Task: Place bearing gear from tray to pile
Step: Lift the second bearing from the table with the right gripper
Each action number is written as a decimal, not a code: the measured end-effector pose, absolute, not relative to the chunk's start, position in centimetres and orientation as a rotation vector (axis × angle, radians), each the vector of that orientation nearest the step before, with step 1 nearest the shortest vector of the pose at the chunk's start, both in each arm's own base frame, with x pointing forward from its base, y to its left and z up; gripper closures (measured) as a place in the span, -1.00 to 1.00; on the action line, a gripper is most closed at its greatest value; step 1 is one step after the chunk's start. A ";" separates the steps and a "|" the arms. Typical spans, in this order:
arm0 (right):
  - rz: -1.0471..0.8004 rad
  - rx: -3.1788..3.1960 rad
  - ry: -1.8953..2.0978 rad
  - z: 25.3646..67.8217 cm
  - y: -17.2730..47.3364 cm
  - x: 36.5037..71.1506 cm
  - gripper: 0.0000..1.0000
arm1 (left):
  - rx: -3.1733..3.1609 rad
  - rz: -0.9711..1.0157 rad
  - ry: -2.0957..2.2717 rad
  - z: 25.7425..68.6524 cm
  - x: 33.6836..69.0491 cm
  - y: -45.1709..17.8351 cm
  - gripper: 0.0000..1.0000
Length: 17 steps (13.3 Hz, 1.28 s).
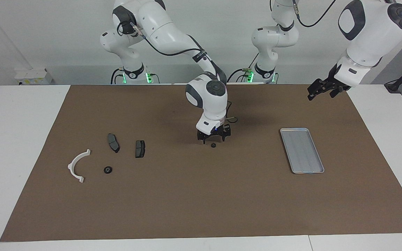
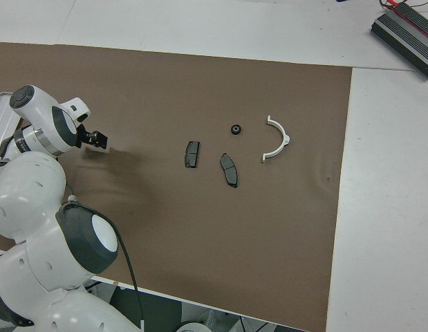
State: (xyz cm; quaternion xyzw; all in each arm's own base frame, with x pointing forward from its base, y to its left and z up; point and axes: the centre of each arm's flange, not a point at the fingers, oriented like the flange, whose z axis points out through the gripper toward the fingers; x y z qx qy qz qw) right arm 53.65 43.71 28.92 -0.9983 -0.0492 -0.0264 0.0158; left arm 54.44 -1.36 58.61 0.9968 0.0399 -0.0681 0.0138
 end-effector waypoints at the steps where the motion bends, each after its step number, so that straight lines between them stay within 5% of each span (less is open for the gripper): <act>1: -0.083 -3.105 -0.153 28.6 43.6 53.6 -0.96 | 3.104 -0.212 0.124 58.6 54.4 -1.4 -1.00; 2: -0.080 -3.106 -0.154 28.4 43.6 53.5 -0.82 | 3.104 -0.212 0.124 58.6 54.4 -1.4 -1.00; 8: -0.092 -3.100 -0.153 28.3 43.6 53.5 -0.79 | 3.104 -0.212 0.124 58.6 54.4 -1.4 -1.00; 11: -0.097 -3.099 -0.149 28.6 43.4 53.6 -0.03 | 3.104 -0.212 0.125 58.6 54.4 -1.4 -1.00; 13: -0.099 -3.098 -0.149 28.6 43.5 53.6 0.01 | 3.104 -0.212 0.125 58.6 54.4 -1.4 -1.00; 16: -0.108 -3.093 -0.150 29.1 43.6 53.7 0.60 | 3.104 -0.212 0.124 58.6 54.4 -1.4 -1.00; 17: -0.107 -3.093 -0.149 29.0 43.6 53.7 0.60 | 3.104 -0.212 0.124 58.6 54.4 -1.4 -1.00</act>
